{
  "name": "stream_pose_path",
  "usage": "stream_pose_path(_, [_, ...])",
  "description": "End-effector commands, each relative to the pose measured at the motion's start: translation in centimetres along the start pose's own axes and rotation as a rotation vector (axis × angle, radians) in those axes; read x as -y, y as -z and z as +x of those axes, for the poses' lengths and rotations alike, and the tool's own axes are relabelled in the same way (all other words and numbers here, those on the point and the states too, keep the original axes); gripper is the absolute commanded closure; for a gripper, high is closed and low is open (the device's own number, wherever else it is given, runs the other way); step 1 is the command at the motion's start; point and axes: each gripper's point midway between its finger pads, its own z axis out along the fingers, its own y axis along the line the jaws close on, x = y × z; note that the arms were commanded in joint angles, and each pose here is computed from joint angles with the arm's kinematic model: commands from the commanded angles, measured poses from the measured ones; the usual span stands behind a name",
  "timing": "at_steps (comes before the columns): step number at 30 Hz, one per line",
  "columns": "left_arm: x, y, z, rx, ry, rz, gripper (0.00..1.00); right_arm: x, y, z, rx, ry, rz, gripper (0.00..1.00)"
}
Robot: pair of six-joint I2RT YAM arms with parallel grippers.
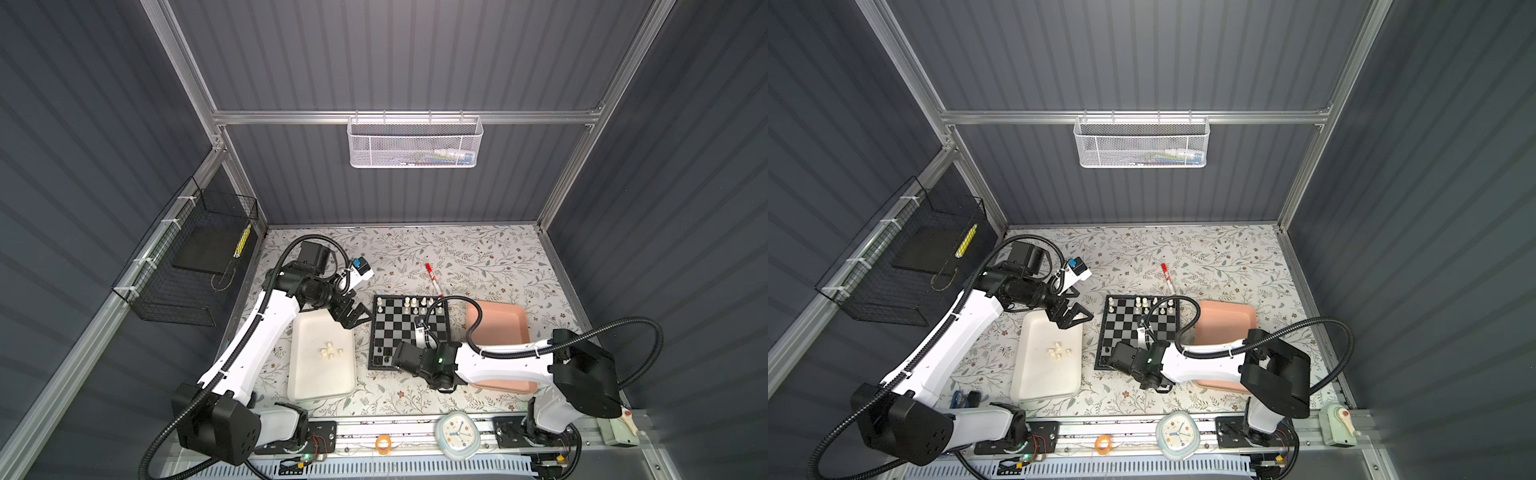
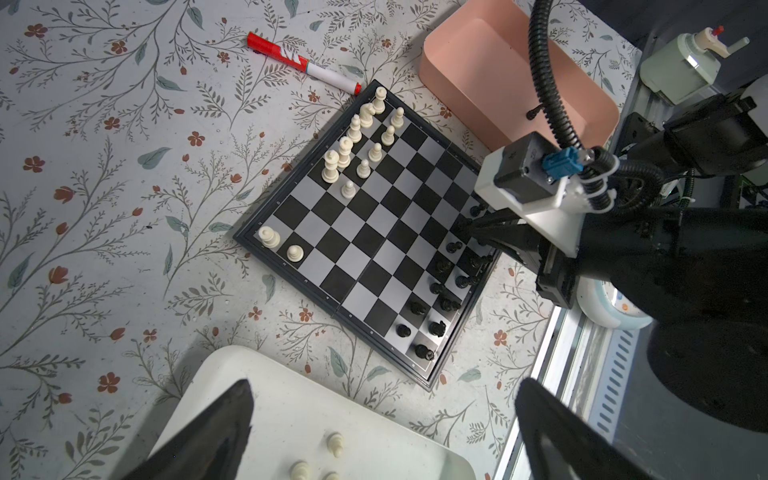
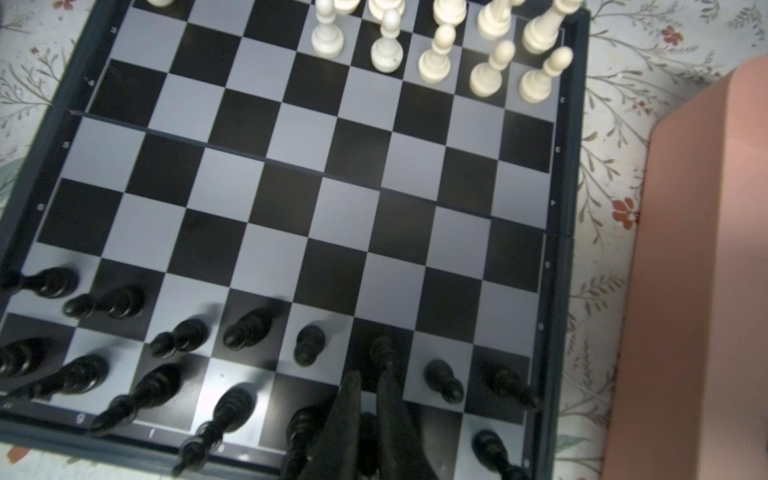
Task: Set up the chess pieces on the board
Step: 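Set the black piece on the board and open the right gripper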
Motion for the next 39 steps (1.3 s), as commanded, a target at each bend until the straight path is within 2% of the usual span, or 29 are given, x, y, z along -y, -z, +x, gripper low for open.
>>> stream_pose_path(1, [0.60, 0.48, -0.04, 0.005, 0.031, 0.025, 0.01, 0.24, -0.22, 0.40, -0.005, 0.018, 0.015, 0.88])
stream_pose_path(17, [0.65, 0.59, 0.07, 0.011, 0.035, 0.027, 0.00, 0.82, -0.66, 0.96, -0.025, 0.007, 0.040, 0.86])
stream_pose_path(39, [0.47, 0.58, 0.05, 0.012, 0.037, 0.022, 0.01, 0.60, 0.00, 0.25, -0.003, 0.014, 0.020, 0.80])
